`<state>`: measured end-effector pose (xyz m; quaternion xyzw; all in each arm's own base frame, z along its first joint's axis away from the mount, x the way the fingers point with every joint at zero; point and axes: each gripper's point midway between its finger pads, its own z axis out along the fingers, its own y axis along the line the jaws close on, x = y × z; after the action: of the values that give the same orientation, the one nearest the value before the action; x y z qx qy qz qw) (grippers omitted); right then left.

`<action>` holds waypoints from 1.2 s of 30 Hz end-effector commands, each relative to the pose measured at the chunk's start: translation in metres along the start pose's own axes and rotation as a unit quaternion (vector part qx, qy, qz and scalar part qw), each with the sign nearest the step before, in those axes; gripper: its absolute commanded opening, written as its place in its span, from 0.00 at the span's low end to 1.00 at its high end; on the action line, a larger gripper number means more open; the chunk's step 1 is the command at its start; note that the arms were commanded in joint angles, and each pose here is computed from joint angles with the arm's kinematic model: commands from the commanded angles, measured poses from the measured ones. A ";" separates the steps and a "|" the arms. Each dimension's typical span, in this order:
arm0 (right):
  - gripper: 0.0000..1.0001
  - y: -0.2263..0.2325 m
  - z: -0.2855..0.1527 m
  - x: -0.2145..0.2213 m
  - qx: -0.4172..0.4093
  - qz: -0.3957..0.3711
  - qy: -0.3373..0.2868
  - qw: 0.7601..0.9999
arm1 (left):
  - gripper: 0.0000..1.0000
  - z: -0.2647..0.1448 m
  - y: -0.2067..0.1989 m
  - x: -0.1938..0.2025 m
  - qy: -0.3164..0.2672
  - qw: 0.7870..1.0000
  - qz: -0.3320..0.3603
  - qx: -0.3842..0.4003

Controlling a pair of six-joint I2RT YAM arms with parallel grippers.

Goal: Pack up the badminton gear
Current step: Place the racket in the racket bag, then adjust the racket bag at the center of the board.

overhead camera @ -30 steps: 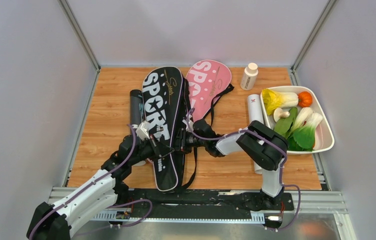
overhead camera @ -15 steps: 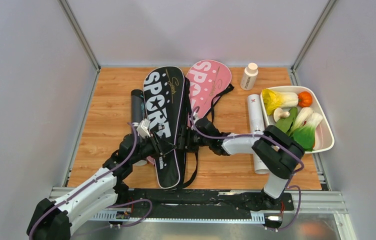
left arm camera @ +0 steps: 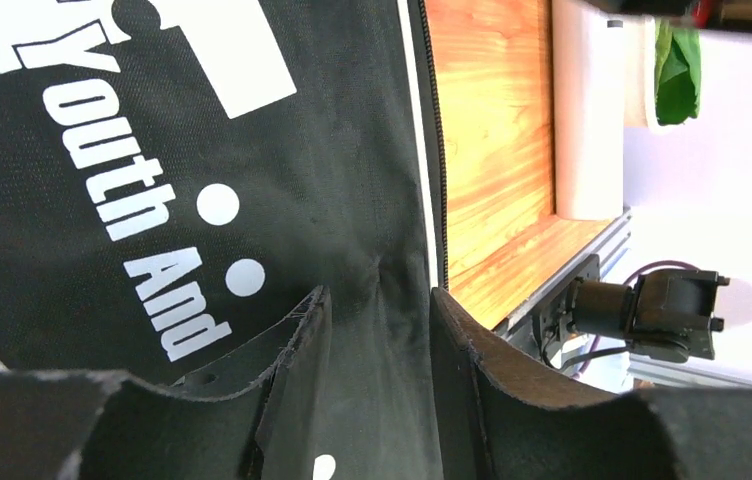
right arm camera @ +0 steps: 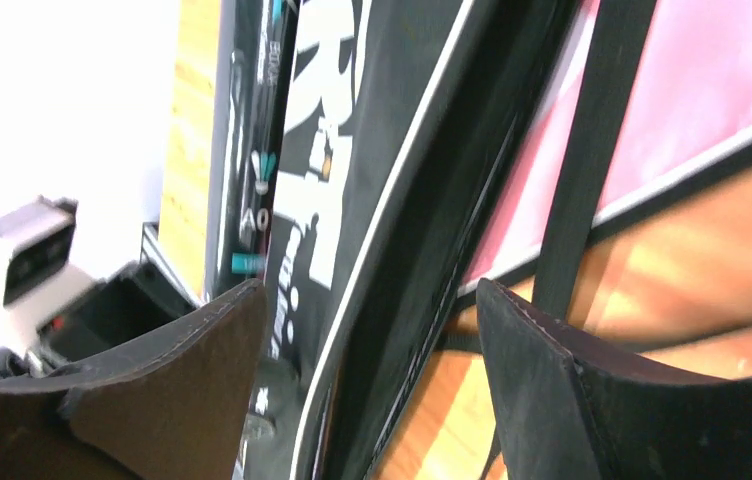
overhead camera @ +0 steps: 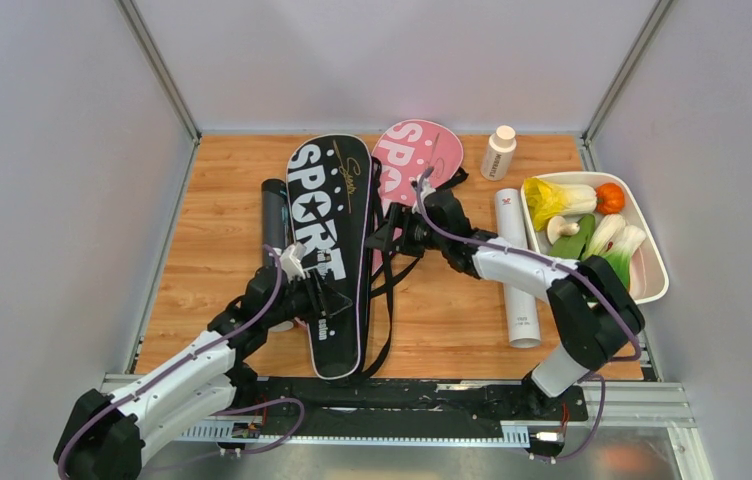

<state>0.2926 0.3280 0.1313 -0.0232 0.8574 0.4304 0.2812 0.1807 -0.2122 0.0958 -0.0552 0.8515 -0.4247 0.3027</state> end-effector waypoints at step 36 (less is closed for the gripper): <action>0.00 0.004 0.089 -0.043 -0.138 -0.069 0.041 0.987 | 0.46 0.008 0.034 0.001 0.016 0.995 0.018 -0.094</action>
<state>0.3645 0.3802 0.0578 -0.0827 0.8282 0.5125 0.2111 0.1898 -0.2145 0.0704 -0.0592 0.8721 -0.3934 0.2850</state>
